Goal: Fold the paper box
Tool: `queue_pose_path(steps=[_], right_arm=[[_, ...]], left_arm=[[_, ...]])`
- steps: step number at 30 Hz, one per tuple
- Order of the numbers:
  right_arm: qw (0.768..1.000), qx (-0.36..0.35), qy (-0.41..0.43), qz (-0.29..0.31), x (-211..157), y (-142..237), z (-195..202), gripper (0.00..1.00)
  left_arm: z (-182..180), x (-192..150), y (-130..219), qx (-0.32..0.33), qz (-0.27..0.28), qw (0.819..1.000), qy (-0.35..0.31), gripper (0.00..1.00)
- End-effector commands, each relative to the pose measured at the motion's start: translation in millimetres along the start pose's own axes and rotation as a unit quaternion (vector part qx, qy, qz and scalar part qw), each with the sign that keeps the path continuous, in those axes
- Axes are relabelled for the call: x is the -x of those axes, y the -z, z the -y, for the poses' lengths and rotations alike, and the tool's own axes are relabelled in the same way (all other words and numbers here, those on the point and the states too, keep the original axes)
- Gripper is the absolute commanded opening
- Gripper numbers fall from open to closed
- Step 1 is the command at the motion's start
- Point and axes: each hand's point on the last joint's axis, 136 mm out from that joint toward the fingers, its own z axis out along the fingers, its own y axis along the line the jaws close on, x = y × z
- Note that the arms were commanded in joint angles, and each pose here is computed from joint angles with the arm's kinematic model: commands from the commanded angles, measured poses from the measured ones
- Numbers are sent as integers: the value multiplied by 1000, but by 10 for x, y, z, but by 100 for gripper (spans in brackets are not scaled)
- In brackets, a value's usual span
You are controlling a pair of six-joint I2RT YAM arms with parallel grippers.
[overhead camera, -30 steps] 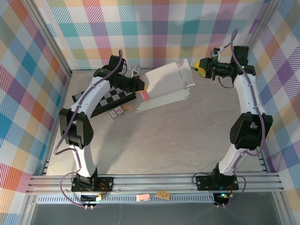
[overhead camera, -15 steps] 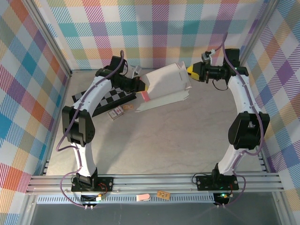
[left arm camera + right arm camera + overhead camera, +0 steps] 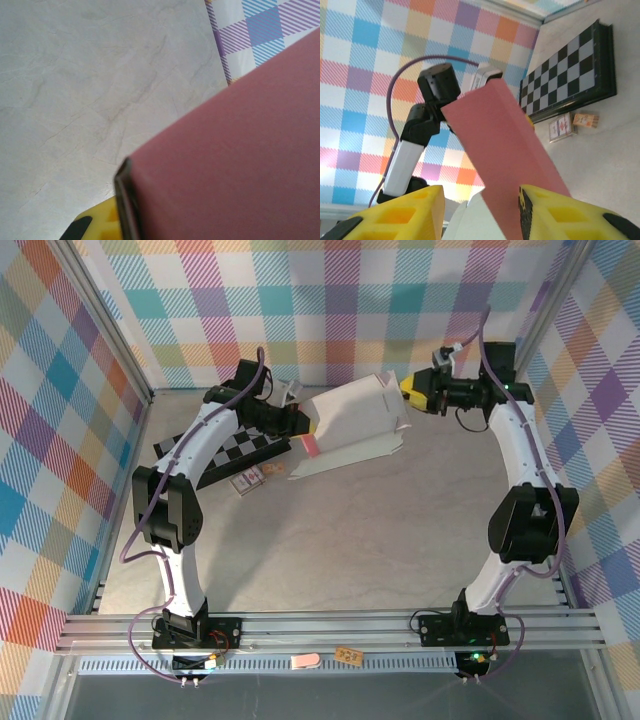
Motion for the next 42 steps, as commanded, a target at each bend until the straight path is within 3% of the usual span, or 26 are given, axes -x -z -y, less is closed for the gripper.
queue_pose_path(steps=[1, 10, 23, 33, 42], right_arm=[[998, -17, 35, 50, 212, 265, -193, 43], [999, 32, 4, -8, 130, 84, 62, 38], [997, 50, 23, -55, -37, -254, -63, 35], [997, -34, 50, -57, -127, -401, 76, 40], [981, -151, 106, -68, -225, -550, 256, 43]], left_arm=[[152, 75, 149, -22, 14, 1000, -13, 0], [206, 101, 163, -41, 15, 999, -7, 0], [205, 116, 163, -37, 16, 999, -4, 0], [233, 111, 175, -34, 16, 999, -13, 0], [271, 48, 134, -27, 5, 999, -23, 0]])
